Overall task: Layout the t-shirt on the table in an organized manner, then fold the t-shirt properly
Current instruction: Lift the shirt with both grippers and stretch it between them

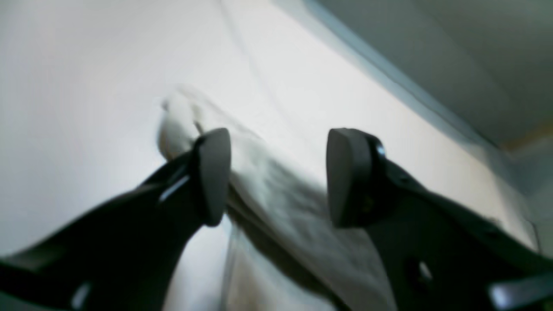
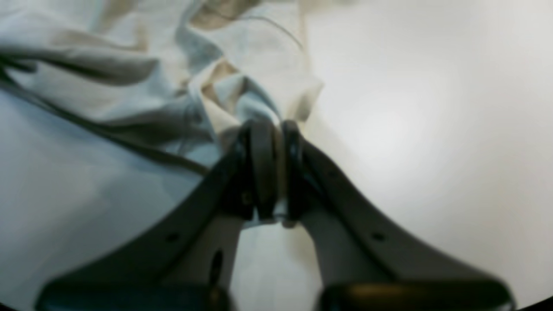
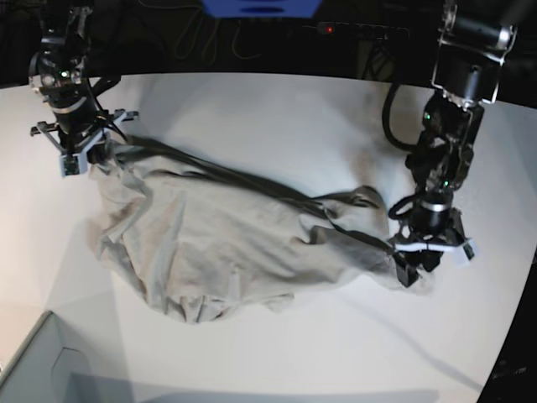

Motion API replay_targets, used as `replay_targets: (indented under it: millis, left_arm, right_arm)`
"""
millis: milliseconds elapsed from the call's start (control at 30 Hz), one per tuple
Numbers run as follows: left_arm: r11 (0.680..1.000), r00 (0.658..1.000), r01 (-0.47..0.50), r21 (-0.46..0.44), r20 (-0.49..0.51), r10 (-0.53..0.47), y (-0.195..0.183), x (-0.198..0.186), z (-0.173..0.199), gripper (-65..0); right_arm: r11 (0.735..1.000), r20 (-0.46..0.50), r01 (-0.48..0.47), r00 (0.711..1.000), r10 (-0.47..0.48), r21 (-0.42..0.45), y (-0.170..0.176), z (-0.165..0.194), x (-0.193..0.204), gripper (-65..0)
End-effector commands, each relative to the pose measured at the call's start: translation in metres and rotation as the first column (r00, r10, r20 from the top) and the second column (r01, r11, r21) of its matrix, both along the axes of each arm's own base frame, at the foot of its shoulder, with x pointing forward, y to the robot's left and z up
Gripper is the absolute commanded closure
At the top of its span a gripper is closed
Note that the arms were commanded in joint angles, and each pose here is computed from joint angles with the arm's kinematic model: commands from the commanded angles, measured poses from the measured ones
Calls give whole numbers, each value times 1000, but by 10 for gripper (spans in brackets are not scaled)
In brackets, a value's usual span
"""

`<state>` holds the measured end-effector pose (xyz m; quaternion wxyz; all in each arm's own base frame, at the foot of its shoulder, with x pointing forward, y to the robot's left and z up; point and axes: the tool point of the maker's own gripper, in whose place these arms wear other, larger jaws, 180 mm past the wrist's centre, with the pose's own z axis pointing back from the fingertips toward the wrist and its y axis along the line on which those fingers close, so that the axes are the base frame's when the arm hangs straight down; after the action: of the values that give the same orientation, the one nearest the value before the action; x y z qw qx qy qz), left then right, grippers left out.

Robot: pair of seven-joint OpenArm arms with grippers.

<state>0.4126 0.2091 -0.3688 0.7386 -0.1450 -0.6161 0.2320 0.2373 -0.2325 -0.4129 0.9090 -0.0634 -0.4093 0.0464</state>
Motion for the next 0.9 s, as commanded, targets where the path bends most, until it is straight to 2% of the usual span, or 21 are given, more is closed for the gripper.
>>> replay_targets:
  millis: [0,133,300,667,733,833,867]
  left_arm:
    - [1000,999,6,-1,41,-6,-2,-6,10,-332]
    - [999,998,16,-31,-53,-17,-16,-51,-29,-332]
    - [998,989,10,-56,-144,-18,-28,-81,-63,-332]
    - [994,982,-21,-105,-187,1,-48,-55,-84,-324]
    - [995,980,-28,-97,-200,8,-44,-52,-88,-247]
    - [996,980,-41,-77,-196,25,-32,-48,-85,0]
    - [997,981,-46,-64,-191,33,-23,-46,-82,0]
  right_arm:
    - [1000,40,-8,999,9,-11,-3,10,7,0]
    - [1000,39,-7,999,7,-10,-4,9,8,0]
    - [1000,41,-7,999,8,-10,-3,9,9,0]
    - [1000,31,-8,999,8,-11,-3,7,4,0]
    - [1000,29,-7,1000,8,-10,-3,6,4,0]
    - [1000,27,-8,1000,8,-11,-4,6,3,0]
    - [1000,27,-8,1000,8,-12,-4,6,3,0]
